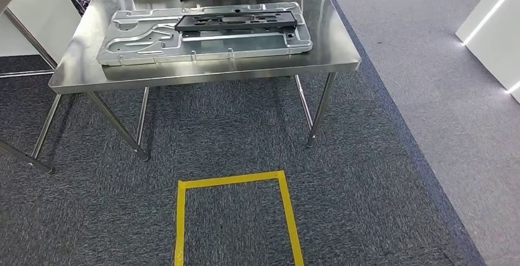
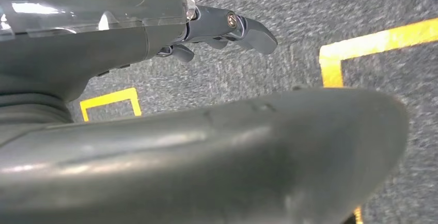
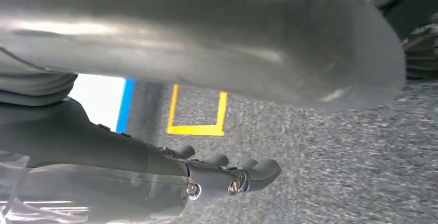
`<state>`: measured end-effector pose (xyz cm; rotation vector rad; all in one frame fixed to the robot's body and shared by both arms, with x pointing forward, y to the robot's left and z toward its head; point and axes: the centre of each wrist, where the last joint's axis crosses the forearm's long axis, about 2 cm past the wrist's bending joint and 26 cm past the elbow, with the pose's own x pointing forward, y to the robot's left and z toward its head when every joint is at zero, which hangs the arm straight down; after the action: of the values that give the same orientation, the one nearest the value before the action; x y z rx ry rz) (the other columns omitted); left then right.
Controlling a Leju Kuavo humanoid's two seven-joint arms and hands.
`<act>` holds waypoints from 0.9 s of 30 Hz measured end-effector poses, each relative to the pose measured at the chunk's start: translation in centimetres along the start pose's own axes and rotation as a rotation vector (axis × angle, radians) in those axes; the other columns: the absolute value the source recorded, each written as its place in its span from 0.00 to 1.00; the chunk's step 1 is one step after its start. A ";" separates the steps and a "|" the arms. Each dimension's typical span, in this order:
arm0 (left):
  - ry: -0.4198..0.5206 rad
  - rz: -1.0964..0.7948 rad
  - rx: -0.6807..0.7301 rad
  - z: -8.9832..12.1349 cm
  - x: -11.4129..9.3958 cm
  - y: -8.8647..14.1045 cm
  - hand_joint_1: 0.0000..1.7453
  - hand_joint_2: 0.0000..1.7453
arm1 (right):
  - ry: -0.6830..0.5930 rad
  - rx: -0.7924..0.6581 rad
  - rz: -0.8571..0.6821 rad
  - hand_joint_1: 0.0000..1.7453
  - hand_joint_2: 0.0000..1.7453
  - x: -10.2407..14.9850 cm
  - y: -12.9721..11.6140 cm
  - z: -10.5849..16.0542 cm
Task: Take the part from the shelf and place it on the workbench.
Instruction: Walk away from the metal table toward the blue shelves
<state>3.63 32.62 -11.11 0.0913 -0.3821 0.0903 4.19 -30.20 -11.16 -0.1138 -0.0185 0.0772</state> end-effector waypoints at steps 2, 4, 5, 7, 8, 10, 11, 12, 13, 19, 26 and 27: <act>0.007 -0.002 -0.002 0.0 0.0 -0.1 0.00 0.00 | -0.003 0.003 0.001 0.00 0.00 0.0 0.1 0.0; 0.012 -0.003 -0.004 0.0 -0.1 -0.2 0.00 0.00 | -0.006 0.006 0.001 0.00 0.00 -0.1 0.2 0.0; 0.014 -0.004 -0.004 0.0 -0.1 -0.3 0.00 0.00 | -0.008 0.008 0.001 0.00 0.00 -0.1 0.2 0.0; 0.016 -0.007 -0.002 0.0 -0.1 -0.3 0.00 0.00 | -0.008 0.010 0.002 0.00 0.00 -0.1 0.2 0.0; 0.018 -0.008 -0.001 0.0 -0.1 -0.3 0.00 0.00 | -0.008 0.011 0.002 0.00 0.00 -0.1 0.2 0.0; 0.020 -0.009 0.001 0.0 -0.1 -0.3 0.00 0.00 | -0.009 0.013 0.002 0.00 0.00 -0.2 0.2 0.0; 0.020 -0.009 0.002 0.0 -0.1 -0.3 0.00 0.00 | -0.010 0.014 0.002 0.00 0.00 -0.1 0.2 0.0; 0.020 -0.010 0.004 0.0 -0.1 -0.2 0.00 0.00 | -0.010 0.016 0.002 0.00 0.00 -0.1 0.3 0.0; 0.019 -0.010 0.006 0.0 0.0 -0.2 0.00 0.00 | -0.011 0.019 0.002 0.00 0.00 -0.1 0.4 0.0; 0.021 -0.011 0.014 0.0 0.1 0.0 0.00 0.00 | -0.001 0.026 0.001 0.00 0.00 0.0 0.6 0.1; 0.030 -0.005 0.016 0.0 0.0 0.0 0.00 0.00 | 0.000 0.024 0.002 0.00 1.00 -0.2 0.6 0.0; 0.031 -0.005 0.016 0.0 0.0 0.0 0.00 0.00 | -0.001 0.024 0.002 0.00 1.00 -0.2 0.6 0.0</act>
<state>3.66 32.61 -11.11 0.1066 -0.3502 0.0903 3.94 -29.65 -11.20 -0.0902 -0.0185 0.0792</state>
